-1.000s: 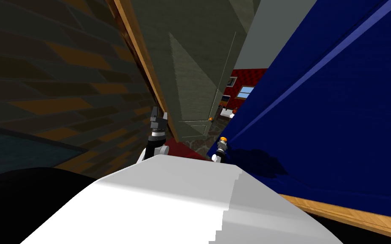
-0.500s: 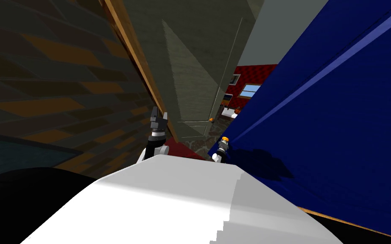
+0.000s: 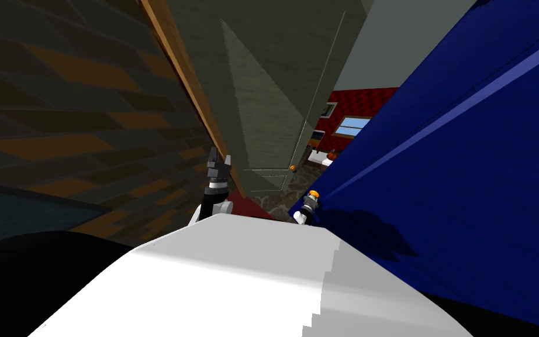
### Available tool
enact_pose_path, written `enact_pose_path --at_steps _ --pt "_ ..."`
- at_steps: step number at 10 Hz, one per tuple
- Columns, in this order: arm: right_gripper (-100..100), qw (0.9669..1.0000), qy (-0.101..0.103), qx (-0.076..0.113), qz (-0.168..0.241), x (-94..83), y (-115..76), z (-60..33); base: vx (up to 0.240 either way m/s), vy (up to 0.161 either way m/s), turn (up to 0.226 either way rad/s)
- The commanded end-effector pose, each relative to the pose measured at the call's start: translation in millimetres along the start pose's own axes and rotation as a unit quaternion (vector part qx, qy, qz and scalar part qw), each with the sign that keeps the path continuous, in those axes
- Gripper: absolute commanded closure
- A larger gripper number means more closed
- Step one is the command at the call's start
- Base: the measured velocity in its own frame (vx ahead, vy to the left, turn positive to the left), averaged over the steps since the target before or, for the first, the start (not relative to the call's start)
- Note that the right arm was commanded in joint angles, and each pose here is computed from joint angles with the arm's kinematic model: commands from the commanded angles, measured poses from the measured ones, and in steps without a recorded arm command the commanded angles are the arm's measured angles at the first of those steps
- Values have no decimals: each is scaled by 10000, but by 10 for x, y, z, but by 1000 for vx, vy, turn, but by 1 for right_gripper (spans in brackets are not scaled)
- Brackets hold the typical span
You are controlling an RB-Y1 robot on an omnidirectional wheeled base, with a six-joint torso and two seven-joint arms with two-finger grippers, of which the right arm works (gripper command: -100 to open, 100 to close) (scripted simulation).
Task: Push the door open
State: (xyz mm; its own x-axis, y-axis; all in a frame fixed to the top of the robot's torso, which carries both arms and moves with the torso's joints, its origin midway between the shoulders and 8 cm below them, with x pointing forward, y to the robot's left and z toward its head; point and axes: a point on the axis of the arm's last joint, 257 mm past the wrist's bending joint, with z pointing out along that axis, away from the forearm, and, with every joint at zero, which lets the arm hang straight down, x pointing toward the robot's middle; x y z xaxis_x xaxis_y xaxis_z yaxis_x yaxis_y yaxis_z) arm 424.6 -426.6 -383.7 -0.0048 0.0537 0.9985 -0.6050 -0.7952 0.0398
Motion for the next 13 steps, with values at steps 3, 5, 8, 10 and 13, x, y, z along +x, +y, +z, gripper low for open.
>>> enact_pose_path --at_steps 3,5,8,10,13 --pt "100 9997 141 -214 -26 111 204 72 47 -29 18" --pt "100 9983 178 -550 -29 136 402 101 62 -47 99" --pt "100 9976 185 -666 -27 141 465 105 53 -46 22" --pt "100 9958 195 -897 -24 148 592 107 80 -52 79" --pt "100 9921 189 -1243 -12 145 766 87 87 -75 78"
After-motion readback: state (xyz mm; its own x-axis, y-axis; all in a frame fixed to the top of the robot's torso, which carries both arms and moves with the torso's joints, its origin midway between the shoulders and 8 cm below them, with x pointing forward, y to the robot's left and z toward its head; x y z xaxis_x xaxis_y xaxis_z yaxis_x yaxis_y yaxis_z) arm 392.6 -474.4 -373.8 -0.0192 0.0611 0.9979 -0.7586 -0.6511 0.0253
